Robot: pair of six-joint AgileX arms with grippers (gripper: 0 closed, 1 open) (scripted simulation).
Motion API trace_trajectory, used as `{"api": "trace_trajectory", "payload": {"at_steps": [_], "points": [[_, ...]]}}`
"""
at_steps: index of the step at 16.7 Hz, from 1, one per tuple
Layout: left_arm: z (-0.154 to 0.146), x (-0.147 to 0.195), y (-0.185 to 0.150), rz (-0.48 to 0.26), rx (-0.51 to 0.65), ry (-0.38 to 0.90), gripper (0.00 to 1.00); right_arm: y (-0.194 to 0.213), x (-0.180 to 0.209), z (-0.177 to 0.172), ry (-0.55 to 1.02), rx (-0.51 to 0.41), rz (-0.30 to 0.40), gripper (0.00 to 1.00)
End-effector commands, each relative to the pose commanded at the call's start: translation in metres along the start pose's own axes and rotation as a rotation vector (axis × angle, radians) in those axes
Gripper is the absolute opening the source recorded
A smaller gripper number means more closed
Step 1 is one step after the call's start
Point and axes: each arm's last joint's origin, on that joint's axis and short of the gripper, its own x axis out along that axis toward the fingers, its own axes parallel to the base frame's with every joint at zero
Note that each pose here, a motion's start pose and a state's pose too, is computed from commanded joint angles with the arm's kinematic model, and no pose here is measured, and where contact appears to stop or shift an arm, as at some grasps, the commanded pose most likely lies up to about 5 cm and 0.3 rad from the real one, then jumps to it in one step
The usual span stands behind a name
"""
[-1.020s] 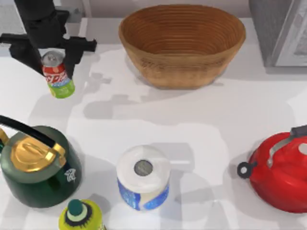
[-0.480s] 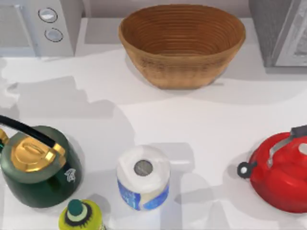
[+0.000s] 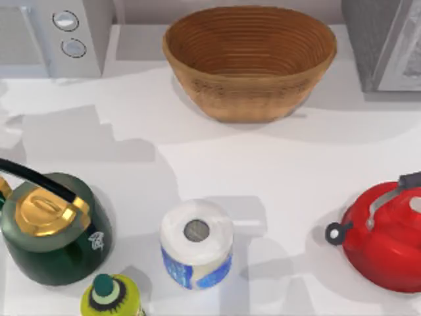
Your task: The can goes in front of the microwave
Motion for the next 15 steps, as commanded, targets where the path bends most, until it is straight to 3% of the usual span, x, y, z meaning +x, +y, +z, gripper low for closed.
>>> {"api": "trace_trajectory", "payload": {"at_steps": [4, 15], "points": [[-0.0001, 0.0011, 0.0001, 0.000, 0.000, 0.000, 0.00, 0.0000, 0.0000, 0.0000, 0.000, 0.000, 0.000, 1.00], [-0.0001, 0.0011, 0.0001, 0.000, 0.000, 0.000, 0.83, 0.0000, 0.0000, 0.0000, 0.000, 0.000, 0.000, 1.00]]}}
